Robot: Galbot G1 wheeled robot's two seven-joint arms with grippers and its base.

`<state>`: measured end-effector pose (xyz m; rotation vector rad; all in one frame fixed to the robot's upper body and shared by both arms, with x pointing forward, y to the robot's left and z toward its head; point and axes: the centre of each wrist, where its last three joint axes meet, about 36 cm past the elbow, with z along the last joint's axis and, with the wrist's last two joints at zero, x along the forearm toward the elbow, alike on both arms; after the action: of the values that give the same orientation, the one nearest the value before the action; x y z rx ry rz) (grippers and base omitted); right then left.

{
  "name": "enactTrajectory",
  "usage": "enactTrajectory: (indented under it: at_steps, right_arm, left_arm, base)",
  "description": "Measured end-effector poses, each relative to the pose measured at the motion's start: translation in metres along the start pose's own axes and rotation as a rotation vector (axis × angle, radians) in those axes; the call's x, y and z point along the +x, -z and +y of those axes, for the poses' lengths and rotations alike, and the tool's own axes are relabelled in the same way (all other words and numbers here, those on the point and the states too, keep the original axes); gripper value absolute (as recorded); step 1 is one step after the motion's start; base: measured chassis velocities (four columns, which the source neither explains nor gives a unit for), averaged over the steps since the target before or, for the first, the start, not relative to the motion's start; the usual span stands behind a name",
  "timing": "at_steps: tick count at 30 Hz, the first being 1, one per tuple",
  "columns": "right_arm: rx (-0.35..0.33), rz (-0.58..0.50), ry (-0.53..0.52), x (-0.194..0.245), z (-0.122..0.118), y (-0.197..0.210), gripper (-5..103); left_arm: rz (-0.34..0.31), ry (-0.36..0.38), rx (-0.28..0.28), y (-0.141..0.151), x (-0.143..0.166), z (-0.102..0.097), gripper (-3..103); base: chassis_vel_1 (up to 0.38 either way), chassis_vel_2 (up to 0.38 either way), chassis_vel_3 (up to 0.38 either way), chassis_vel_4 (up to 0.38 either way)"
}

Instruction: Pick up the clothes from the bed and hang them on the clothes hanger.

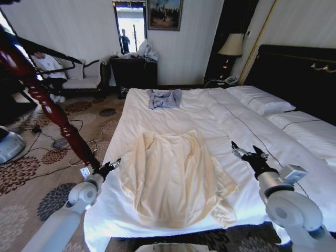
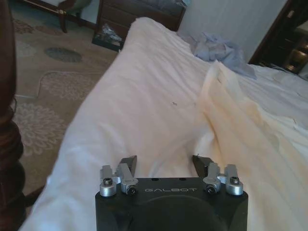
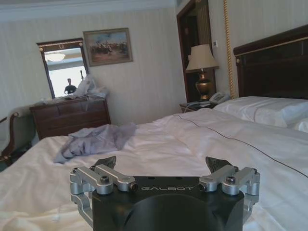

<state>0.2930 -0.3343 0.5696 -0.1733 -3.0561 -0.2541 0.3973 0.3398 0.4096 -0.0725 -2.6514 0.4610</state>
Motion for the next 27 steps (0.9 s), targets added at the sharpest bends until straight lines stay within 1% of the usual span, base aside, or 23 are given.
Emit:
enactTrajectory:
  at_steps: [2, 5, 8, 10, 14, 15, 16, 17, 19, 20, 21, 22, 24, 27]
  right_arm:
    - [-0.002, -0.001, 0.006, 0.001, 0.002, 0.001, 100]
    - [-0.001, -0.001, 0.006, 0.002, 0.003, 0.001, 100]
    - [0.002, 0.0, 0.0, 0.004, 0.002, 0.0, 100]
    - [0.004, 0.002, -0.002, 0.004, 0.002, 0.0, 100]
    - [0.0, 0.009, -0.014, 0.004, 0.001, -0.006, 100]
    - [0.0, 0.009, -0.014, 0.004, 0.001, -0.006, 100]
    - [-0.003, 0.011, -0.016, 0.004, 0.002, -0.007, 100]
    - [-0.006, 0.012, -0.018, 0.004, 0.002, -0.009, 100]
    - [-0.009, 0.017, -0.021, 0.006, 0.002, -0.012, 100]
    - [-0.009, 0.017, -0.021, 0.006, 0.002, -0.012, 100]
    - [-0.009, 0.02, -0.023, 0.006, 0.002, -0.013, 100]
    - [-0.011, 0.022, -0.024, 0.007, 0.002, -0.014, 100]
    - [-0.013, 0.023, -0.025, 0.008, 0.002, -0.015, 100]
    - [-0.021, 0.02, -0.02, 0.011, 0.005, -0.014, 100]
  left_arm:
    - [-0.001, -0.013, -0.001, -0.006, -0.005, -0.003, 61]
    - [0.001, -0.018, 0.0, -0.01, -0.009, -0.007, 60]
    - [-0.005, -0.015, -0.008, -0.013, -0.008, -0.008, 44]
    - [-0.006, -0.015, -0.009, -0.014, -0.006, -0.009, 44]
    - [-0.017, -0.01, -0.019, -0.011, 0.003, -0.01, 22]
    - [-0.017, -0.01, -0.019, -0.011, 0.003, -0.01, 22]
    - [-0.02, -0.011, -0.021, -0.01, 0.005, -0.012, 18]
    - [-0.022, -0.013, -0.022, -0.009, 0.006, -0.013, 18]
    - [-0.025, -0.017, -0.026, -0.007, 0.01, -0.016, 7]
    - [-0.025, -0.017, -0.026, -0.007, 0.01, -0.016, 7]
    - [-0.024, -0.016, -0.029, -0.006, 0.012, -0.017, 2]
    - [-0.024, -0.012, -0.033, -0.006, 0.016, -0.018, 2]
    - [-0.025, -0.009, -0.033, -0.005, 0.022, -0.02, 2]
    - [-0.017, -0.007, -0.03, 0.004, 0.042, -0.026, 2]
  base:
    - [0.0, 0.0, 0.0, 0.0]
    - [0.0, 0.0, 0.0, 0.0]
    - [0.0, 0.0, 0.0, 0.0]
    - [0.0, 0.0, 0.0, 0.0]
    - [0.0, 0.0, 0.0, 0.0]
    - [0.0, 0.0, 0.0, 0.0]
    - [0.0, 0.0, 0.0, 0.0]
    - [0.0, 0.0, 0.0, 0.0]
    - [0.0, 0.0, 0.0, 0.0]
    - [0.0, 0.0, 0.0, 0.0]
    - [0.0, 0.0, 0.0, 0.0]
    - [0.0, 0.0, 0.0, 0.0]
    - [0.0, 0.0, 0.0, 0.0]
    - [0.0, 0.0, 0.0, 0.0]
